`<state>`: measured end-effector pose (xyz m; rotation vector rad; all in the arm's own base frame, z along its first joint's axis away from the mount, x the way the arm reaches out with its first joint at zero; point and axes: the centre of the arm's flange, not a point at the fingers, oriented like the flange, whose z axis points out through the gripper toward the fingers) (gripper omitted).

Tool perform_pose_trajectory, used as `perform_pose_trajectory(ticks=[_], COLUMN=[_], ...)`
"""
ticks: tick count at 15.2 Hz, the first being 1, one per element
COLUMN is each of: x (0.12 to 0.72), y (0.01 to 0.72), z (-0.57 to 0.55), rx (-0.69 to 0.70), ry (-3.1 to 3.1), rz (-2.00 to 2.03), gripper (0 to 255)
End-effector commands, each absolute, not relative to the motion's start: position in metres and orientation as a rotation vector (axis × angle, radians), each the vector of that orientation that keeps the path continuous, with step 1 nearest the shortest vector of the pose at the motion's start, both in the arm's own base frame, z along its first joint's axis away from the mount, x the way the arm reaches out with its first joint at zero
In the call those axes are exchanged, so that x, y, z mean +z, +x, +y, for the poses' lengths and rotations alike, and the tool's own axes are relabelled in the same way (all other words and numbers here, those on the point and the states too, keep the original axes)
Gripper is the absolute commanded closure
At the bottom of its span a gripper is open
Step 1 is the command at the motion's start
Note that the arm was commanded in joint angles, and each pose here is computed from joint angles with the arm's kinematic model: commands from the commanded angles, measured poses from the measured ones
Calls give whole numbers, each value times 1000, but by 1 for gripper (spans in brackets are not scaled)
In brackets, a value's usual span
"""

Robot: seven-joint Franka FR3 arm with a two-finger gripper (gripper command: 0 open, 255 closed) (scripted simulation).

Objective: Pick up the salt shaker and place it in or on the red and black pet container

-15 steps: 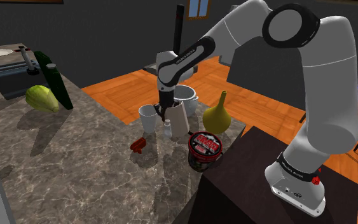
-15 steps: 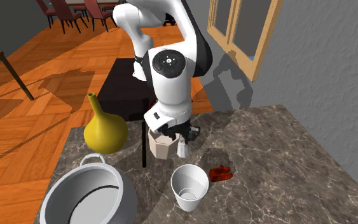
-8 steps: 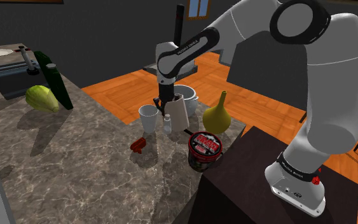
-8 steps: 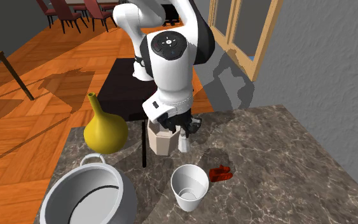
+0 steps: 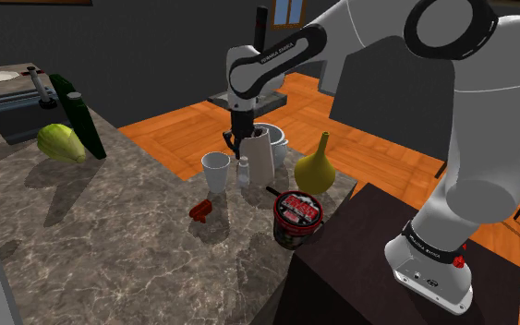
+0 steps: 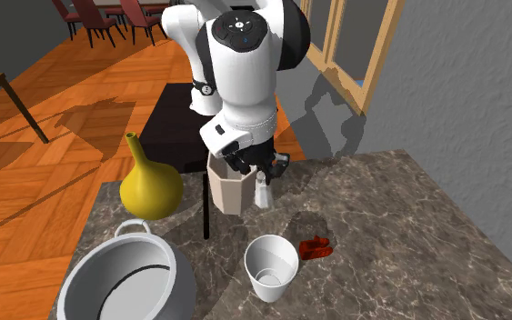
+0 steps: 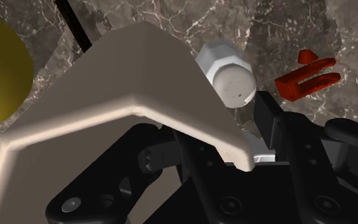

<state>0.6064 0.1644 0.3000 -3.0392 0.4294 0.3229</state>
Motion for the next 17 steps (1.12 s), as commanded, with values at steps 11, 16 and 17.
perform_pose_trajectory(ticks=[11,16,17], x=[332,336,337], y=[530,466,453], z=[145,129,126], rx=[322,322,322], ry=[-3039,-3039,-3039], rz=[429,429,429], gripper=[255,255,255])
